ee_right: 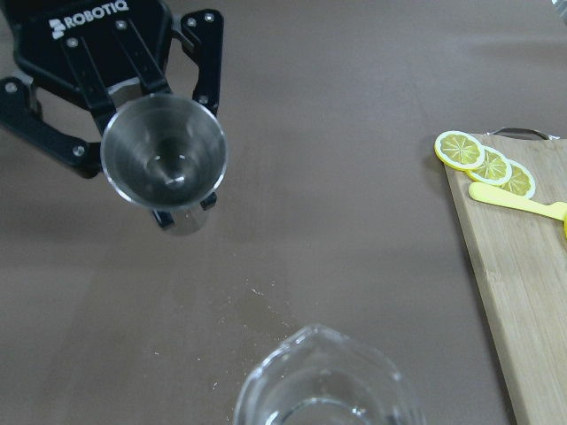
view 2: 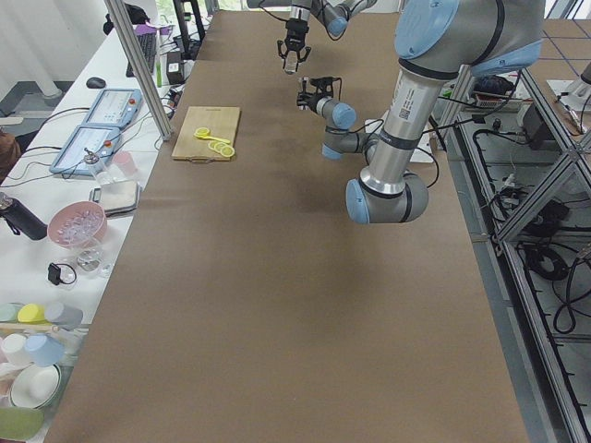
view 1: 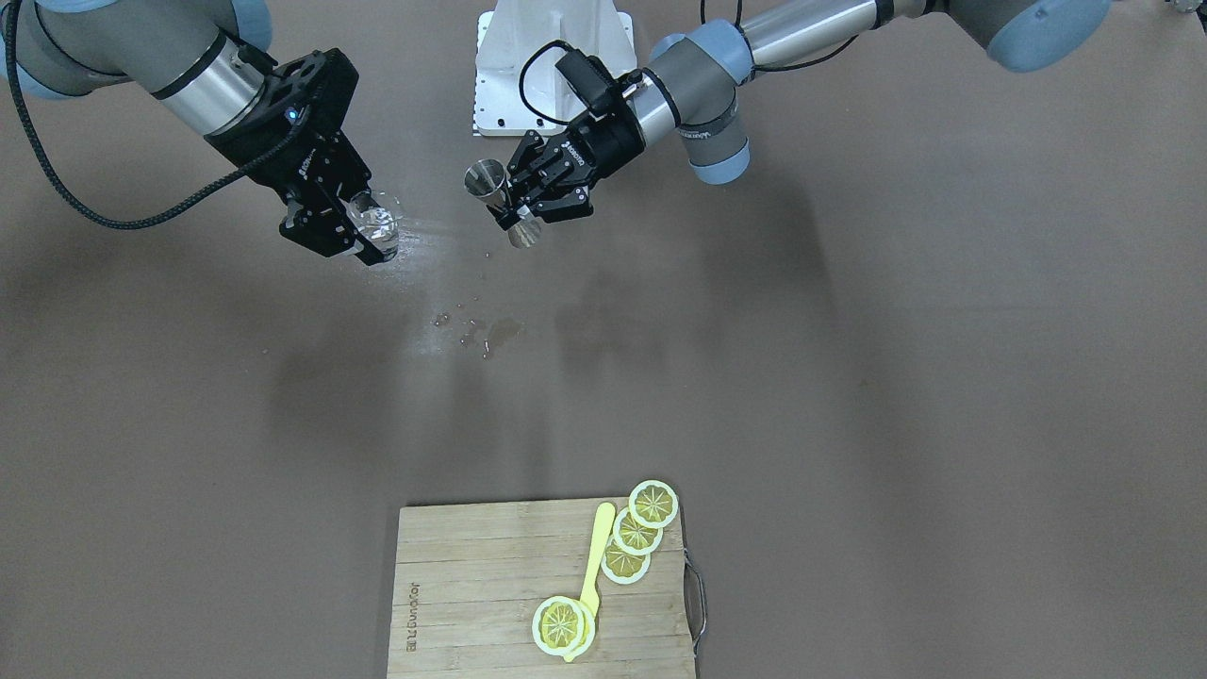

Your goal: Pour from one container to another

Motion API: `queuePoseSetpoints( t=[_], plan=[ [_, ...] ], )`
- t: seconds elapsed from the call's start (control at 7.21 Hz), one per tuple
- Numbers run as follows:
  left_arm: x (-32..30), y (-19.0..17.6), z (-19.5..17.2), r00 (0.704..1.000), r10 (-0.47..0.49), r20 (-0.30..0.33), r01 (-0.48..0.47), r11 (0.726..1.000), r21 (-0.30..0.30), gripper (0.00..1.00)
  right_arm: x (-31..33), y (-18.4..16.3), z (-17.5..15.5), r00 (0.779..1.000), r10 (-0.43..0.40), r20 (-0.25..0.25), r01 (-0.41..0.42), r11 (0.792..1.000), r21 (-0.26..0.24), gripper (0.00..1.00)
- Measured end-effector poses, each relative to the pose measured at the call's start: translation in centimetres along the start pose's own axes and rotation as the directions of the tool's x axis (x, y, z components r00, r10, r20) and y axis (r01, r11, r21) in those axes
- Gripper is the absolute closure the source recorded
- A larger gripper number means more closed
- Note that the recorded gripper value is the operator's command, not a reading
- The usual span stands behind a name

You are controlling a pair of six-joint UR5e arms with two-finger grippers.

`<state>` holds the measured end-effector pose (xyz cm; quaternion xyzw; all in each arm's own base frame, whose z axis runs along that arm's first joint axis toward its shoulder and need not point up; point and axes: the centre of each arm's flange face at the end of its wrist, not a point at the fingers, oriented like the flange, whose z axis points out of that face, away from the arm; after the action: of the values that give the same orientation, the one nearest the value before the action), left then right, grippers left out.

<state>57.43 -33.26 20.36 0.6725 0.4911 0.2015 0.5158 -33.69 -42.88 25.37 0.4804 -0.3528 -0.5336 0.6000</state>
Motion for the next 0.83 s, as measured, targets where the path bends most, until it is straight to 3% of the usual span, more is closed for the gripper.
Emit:
queuePoseSetpoints(
  t=[0.55,0.83],
  plan=[
    [0.0,0.4,0.2,1.0,0.008,0.001,-0.008,1.0,-0.006,1.0,-0.1,-3.0,-0.2,0.999,0.041,0.01,-0.041,0.999,0.029,1.0],
    [0.0,0.4,0.1,1.0,0.007,0.001,-0.007,1.0,-0.006,1.0,0.1,-5.0,-0.2,0.998,0.06,0.016,-0.061,0.998,0.013,1.0]
  ],
)
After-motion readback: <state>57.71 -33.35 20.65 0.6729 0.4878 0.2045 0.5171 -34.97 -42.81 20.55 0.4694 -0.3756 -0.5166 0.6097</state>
